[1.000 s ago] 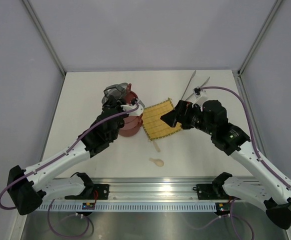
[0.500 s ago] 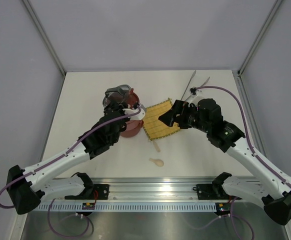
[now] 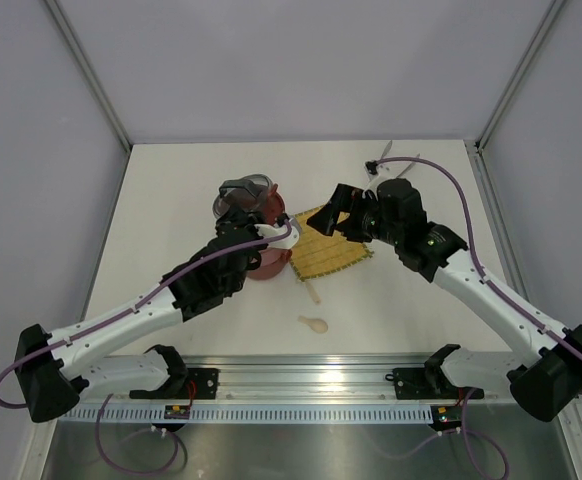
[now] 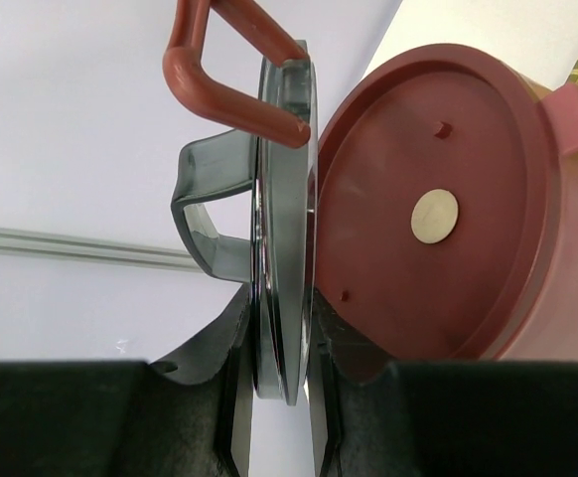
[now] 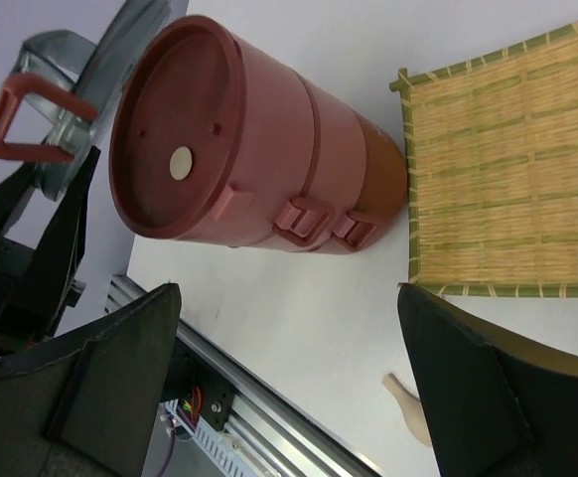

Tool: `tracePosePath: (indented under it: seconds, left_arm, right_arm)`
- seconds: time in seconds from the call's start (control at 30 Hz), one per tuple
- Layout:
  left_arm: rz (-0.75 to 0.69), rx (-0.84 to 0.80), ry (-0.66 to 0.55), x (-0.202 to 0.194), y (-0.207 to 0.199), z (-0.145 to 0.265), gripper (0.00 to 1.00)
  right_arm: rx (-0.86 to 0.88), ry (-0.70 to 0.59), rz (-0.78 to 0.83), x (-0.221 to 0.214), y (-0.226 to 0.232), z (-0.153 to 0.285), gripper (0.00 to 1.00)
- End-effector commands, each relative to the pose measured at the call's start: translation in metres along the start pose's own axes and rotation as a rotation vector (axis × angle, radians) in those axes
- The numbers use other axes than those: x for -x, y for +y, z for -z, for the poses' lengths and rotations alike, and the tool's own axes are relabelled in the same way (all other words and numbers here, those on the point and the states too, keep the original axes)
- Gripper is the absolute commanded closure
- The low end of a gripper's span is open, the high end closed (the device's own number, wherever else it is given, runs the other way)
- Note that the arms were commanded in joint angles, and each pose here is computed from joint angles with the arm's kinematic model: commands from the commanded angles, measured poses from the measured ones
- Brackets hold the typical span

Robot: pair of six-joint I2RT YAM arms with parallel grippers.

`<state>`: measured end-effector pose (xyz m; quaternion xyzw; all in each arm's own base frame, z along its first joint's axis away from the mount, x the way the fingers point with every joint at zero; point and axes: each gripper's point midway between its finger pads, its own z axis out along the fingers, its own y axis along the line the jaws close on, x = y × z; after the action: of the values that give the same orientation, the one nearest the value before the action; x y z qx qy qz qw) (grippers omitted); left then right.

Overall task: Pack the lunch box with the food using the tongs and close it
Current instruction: Pick up the box lid from the center of the board.

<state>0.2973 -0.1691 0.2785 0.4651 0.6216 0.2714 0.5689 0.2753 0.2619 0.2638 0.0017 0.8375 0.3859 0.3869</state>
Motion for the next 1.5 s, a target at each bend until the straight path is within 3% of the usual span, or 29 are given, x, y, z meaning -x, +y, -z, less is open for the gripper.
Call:
tracePosePath:
  seconds: [0.0, 0.1, 0.13, 0.23, 0.27, 0.43, 0.53, 0.67, 0.83, 1.33, 1.47]
  left_arm:
    - [0.0, -0.037, -0.007, 0.002, -0.017, 0.0, 1.0]
    - [-0.021, 0.041, -0.016, 0.005, 0.001, 0.002, 1.0]
    - [-0.004, 0.079, -0.036, 0.01, 0.011, 0.002, 1.0]
    - [0.003, 0.167, -0.08, 0.024, 0.042, 0.009, 1.0]
    - [0.0, 0.185, -0.096, 0.029, 0.051, 0.011, 1.0]
    - [0.034, 0.279, -0.206, 0.052, 0.092, 0.025, 1.0]
    - [-0.05, 0.327, -0.264, 0.056, 0.094, 0.031, 1.0]
    - [-0.117, 0.365, -0.253, 0.053, 0.093, 0.03, 1.0]
    - [-0.151, 0.373, -0.245, 0.052, 0.092, 0.03, 1.0]
    - [-0.167, 0.359, -0.256, 0.043, 0.086, 0.036, 1.0]
    - [-0.181, 0.35, -0.243, 0.038, 0.079, 0.035, 1.0]
  right_arm:
    - [0.055, -0.109, -0.03, 0.044, 0.021, 0.002, 0.05]
    - [0.097, -0.128, -0.049, 0.059, 0.031, 0.002, 0.18]
    - [0.108, -0.13, -0.052, 0.062, 0.033, 0.003, 0.28]
    - [0.158, -0.163, -0.064, 0.08, 0.048, 0.009, 0.44]
    - [0.176, -0.171, -0.071, 0.085, 0.053, 0.011, 0.45]
    - [0.286, -0.168, -0.076, 0.104, 0.081, 0.017, 0.41]
    - [0.374, -0.152, -0.078, 0.114, 0.104, 0.019, 0.27]
    - [0.472, -0.104, -0.1, 0.118, 0.125, 0.015, 0.12]
    - [0.565, -0.065, -0.116, 0.117, 0.137, 0.006, 0.04]
    - [0.724, 0.131, -0.003, 0.099, 0.15, -0.028, 0.06]
    - [0.743, 0.166, -0.039, 0.1, 0.152, -0.036, 0.07]
